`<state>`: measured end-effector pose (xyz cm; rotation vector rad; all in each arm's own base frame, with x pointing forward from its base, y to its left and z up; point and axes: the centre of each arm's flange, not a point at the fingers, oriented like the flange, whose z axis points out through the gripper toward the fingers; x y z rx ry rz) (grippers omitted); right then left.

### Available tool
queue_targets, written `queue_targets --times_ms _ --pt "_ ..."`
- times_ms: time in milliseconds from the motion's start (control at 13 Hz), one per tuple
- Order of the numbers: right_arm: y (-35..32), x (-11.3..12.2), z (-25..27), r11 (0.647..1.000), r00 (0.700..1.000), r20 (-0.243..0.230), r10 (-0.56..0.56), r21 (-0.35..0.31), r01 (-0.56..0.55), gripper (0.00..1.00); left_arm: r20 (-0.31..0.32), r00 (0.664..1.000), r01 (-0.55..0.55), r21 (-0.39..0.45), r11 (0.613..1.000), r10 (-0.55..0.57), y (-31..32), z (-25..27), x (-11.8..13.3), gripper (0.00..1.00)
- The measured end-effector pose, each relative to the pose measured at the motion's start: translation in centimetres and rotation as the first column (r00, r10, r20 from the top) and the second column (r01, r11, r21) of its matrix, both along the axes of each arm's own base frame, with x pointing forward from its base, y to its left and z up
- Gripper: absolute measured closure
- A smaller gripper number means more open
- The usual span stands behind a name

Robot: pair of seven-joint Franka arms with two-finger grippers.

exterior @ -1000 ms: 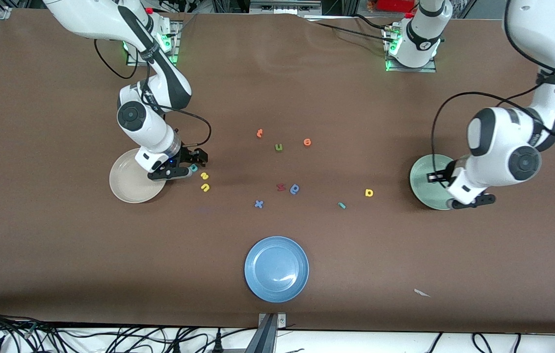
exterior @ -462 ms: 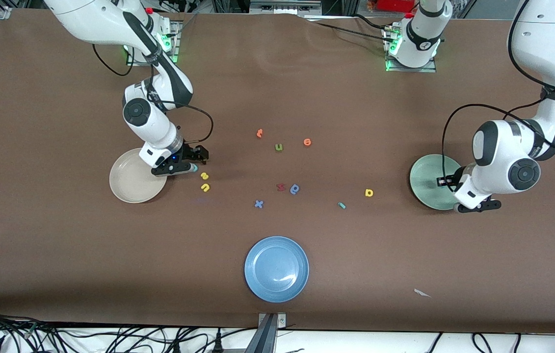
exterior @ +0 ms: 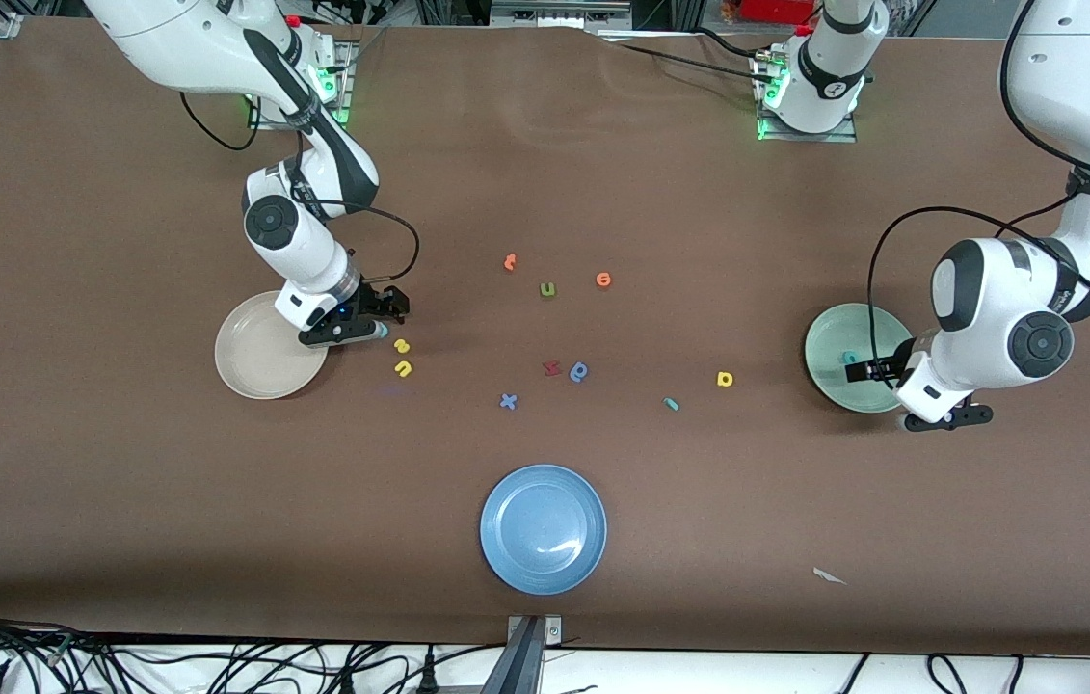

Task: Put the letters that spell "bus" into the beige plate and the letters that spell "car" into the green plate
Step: 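Carry the teal c into the green plate and open the left gripper, then move the left gripper to the yellow a while the right gripper reaches the teal d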

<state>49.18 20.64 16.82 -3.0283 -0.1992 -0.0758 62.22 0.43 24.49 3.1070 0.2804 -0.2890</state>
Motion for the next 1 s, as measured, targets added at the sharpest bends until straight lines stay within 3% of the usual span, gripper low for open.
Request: queue_targets --times_ms 385,769,1000 --pt "-0.8 0.2 -1.3 1.000 1.000 0.030 0.009 -0.002 -0.009 0.04 -0.003 0.989 -0.145 -0.038 0.989 0.145 -8.6 1.1 -0.1 0.01" --pt "-0.3 0.2 -1.1 1.000 0.999 0.042 0.023 -0.002 -0.023 0.04 0.068 0.978 -0.194 -0.058 0.979 0.198 -14.4 0.6 0.0 0.06" --pt "0.4 0.1 -1.0 0.999 0.998 0.048 0.038 -0.001 -0.038 0.04 0.065 0.978 -0.194 -0.061 0.979 0.198 -16.3 -1.2 -0.4 0.06"
